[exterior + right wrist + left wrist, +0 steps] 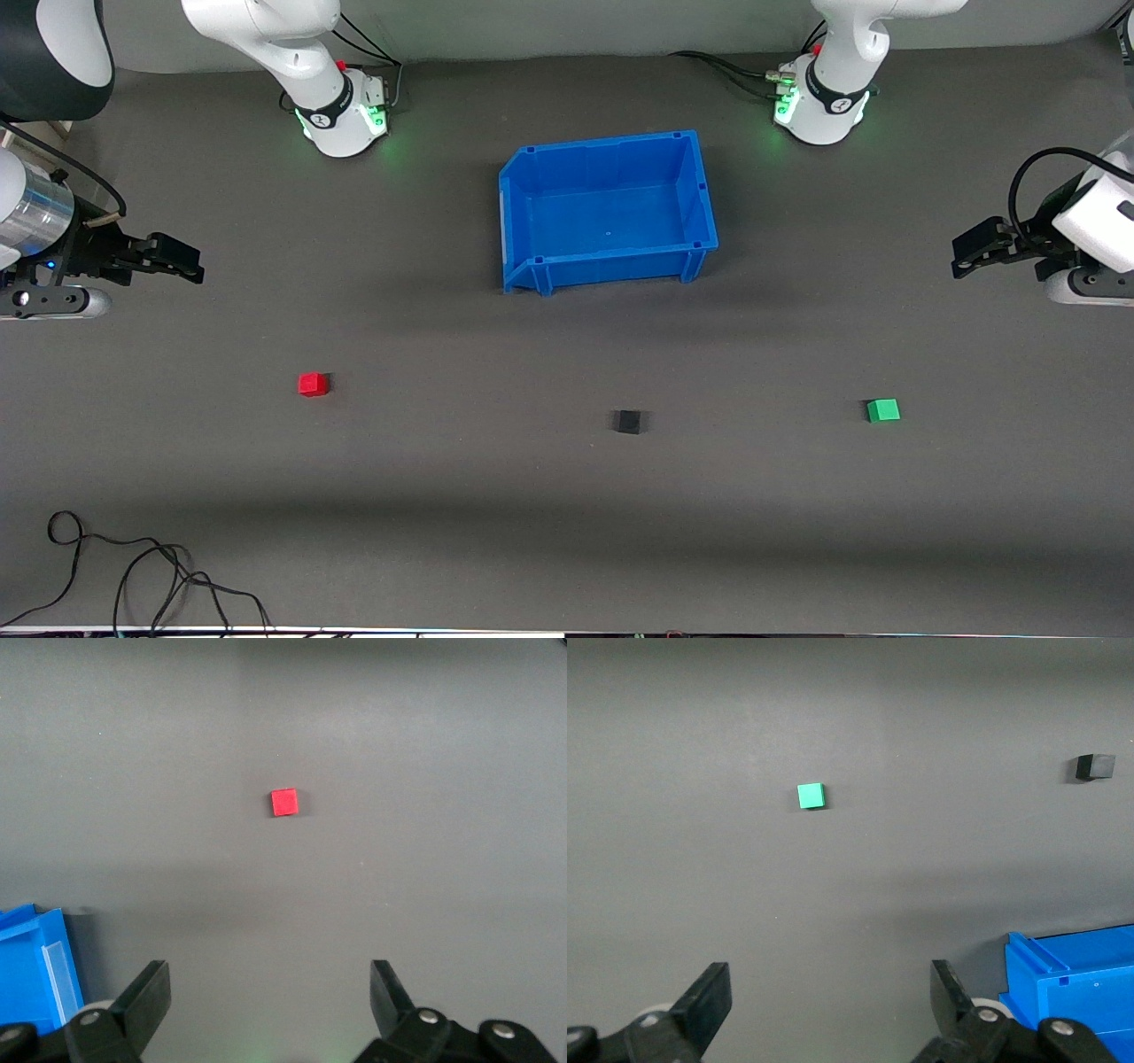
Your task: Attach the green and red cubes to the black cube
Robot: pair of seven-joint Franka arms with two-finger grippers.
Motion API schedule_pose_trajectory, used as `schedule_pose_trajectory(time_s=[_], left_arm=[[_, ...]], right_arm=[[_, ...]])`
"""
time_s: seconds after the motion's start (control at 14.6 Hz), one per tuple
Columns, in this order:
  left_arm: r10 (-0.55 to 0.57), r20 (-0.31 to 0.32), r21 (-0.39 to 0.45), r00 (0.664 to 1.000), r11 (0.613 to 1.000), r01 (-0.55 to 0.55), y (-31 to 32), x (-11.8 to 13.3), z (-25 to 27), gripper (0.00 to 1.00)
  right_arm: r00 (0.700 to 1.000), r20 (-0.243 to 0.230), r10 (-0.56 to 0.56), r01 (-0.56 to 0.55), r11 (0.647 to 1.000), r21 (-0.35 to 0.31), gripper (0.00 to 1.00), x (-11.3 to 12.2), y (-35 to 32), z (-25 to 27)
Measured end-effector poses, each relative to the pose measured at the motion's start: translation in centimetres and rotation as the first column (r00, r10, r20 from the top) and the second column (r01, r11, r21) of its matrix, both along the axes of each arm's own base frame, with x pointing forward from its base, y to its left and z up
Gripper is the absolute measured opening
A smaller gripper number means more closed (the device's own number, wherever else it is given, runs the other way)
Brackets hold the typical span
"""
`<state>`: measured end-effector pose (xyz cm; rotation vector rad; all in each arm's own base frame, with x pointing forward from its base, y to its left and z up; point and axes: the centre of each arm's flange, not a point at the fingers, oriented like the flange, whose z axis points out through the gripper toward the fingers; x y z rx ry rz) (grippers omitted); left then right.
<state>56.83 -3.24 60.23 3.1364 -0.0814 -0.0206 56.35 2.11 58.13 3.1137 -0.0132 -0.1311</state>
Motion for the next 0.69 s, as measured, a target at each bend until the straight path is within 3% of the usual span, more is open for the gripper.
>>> schedule_pose_trajectory(time_s=[0.69], left_arm=[[0.013,0.000,0.000,1.000,1.000,-0.013,0.00,0.00,0.01,1.00]], right_arm=[[1.000,-0.001,0.000,0.000,1.000,0.000,1.00,0.04,0.00,-0.07]])
